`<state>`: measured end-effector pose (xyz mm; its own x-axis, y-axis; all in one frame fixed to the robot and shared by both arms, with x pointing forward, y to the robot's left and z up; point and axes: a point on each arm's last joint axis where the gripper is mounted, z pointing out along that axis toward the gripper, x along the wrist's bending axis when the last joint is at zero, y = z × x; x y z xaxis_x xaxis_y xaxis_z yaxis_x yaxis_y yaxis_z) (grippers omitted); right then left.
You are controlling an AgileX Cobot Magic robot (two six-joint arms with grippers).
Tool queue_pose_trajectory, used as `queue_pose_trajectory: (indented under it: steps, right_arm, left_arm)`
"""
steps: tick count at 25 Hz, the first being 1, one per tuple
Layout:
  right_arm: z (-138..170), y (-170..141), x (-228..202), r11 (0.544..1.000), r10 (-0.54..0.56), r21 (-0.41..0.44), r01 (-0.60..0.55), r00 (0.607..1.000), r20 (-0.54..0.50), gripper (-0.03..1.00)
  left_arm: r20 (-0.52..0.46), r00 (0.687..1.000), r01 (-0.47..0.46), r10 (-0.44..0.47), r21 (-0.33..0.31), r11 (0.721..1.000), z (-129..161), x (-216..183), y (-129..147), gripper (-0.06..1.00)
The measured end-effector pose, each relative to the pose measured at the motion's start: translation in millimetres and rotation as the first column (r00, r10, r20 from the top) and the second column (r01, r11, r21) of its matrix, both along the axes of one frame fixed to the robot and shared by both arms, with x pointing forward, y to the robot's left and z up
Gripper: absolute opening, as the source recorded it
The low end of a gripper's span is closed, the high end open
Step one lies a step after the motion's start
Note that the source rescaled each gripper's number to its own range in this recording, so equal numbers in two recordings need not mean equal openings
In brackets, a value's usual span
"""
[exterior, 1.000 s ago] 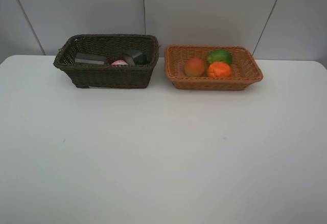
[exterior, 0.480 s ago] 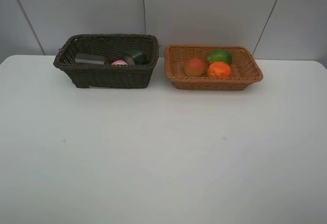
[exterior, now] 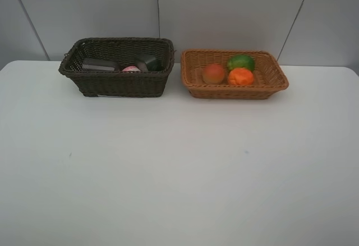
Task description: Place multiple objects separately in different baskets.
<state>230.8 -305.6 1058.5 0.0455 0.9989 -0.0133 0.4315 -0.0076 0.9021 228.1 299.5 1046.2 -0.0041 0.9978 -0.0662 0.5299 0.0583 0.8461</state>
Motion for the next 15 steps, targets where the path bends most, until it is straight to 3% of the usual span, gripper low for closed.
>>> queue_pose_trajectory:
  steps: [15]
  right_arm:
    - [0.0, 0.0, 0.0, 1.0, 0.0, 0.0, 0.0, 1.0, 0.0, 0.94]
  left_arm:
    - [-0.001, 1.0, 0.001, -0.001, 0.002, 1.0, -0.1, 0.0, 0.0, 1.0]
